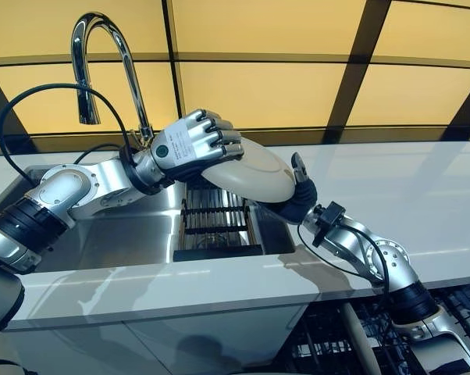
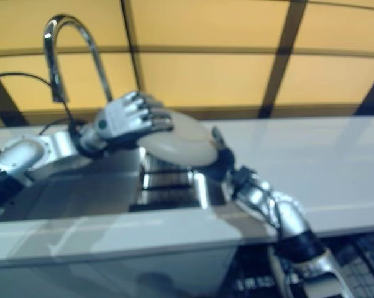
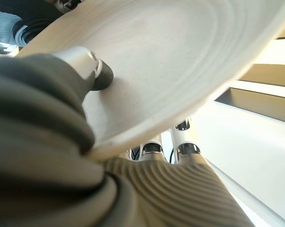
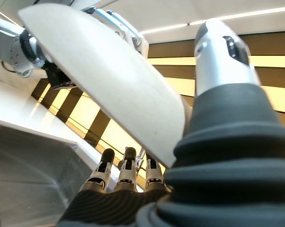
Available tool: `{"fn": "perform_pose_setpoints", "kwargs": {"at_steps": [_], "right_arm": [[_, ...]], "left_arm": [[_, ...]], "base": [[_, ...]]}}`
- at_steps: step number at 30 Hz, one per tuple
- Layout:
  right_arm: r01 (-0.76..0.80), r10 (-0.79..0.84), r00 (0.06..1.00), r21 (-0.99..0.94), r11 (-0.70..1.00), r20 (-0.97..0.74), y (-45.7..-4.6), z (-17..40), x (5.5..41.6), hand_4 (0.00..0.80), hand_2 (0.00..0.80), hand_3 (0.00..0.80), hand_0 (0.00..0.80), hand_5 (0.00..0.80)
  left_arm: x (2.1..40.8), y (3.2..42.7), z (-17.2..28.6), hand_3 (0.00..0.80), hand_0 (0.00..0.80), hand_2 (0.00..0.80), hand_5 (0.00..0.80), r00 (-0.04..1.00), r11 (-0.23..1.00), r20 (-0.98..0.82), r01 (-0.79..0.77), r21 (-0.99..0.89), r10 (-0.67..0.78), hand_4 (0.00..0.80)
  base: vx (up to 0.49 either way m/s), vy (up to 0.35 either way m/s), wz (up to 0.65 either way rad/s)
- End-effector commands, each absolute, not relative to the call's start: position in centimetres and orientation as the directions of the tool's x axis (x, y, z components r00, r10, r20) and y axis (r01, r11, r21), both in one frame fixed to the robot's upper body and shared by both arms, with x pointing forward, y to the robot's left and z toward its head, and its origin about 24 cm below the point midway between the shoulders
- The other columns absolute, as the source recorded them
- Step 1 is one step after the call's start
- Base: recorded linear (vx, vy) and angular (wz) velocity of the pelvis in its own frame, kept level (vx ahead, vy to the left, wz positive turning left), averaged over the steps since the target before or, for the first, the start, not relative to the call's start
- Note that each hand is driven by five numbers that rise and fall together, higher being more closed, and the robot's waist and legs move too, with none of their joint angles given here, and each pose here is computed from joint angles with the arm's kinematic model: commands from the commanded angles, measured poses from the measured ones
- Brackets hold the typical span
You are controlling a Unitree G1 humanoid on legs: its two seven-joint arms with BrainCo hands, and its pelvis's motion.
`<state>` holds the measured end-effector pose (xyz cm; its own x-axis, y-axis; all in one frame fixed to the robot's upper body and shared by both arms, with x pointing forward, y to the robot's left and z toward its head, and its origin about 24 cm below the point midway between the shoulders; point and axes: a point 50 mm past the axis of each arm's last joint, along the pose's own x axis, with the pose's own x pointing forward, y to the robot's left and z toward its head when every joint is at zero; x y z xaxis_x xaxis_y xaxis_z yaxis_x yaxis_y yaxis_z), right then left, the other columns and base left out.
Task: Take plates into dishwasher
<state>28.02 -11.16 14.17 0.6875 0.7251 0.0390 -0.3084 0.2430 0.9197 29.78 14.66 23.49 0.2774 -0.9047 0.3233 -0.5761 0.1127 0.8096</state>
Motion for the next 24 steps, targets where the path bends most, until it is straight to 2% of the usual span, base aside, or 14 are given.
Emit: {"fn": "perform_pose_setpoints", "kwargs": {"at_steps": [1, 3, 5, 6, 24], "right_arm": [[-0.472, 0.733, 0.655, 0.856, 0.21, 0.181, -12.02, 18.24, 28.34, 0.107, 0.107, 0.107, 0.107, 0.107], [-0.476, 0.738, 0.651, 0.854, 0.211, 0.18, -12.21, 18.05, 28.3, 0.439, 0.439, 0.439, 0.439, 0.439], [-0.48, 0.74, 0.648, 0.851, 0.215, 0.179, -12.24, 18.08, 28.25, 0.605, 0.605, 0.605, 0.605, 0.605], [-0.483, 0.742, 0.646, 0.849, 0.216, 0.179, -12.23, 18.06, 28.24, 0.8, 0.8, 0.8, 0.8, 0.8], [-0.488, 0.734, 0.652, 0.845, 0.218, 0.188, -11.94, 18.12, 28.4, 0.8, 0.8, 0.8, 0.8, 0.8]], "left_arm": [[30.84, 16.9, 25.23, 0.8, 0.8, 0.8, 0.8, 0.38, -0.026, 0.272, -0.62, 0.784, -0.884, 0.8], [30.73, 16.89, 25.46, 0.8, 0.8, 0.8, 0.8, 0.38, -0.028, 0.27, -0.622, 0.782, -0.885, 0.8], [30.69, 16.9, 25.52, 0.8, 0.8, 0.8, 0.8, 0.38, -0.032, 0.266, -0.623, 0.782, -0.886, 0.8], [30.69, 16.88, 25.39, 0.8, 0.8, 0.8, 0.8, 0.38, -0.034, 0.264, -0.622, 0.782, -0.886, 0.8], [30.64, 17.21, 25.23, 0.8, 0.8, 0.8, 0.8, 0.387, -0.027, 0.271, -0.614, 0.789, -0.881, 0.8]], "base": [[0.0, 0.0, 0.0], [0.0, 0.0, 0.0], [0.0, 0.0, 0.0], [0.0, 0.0, 0.0], [0.0, 0.0, 0.0]]}}
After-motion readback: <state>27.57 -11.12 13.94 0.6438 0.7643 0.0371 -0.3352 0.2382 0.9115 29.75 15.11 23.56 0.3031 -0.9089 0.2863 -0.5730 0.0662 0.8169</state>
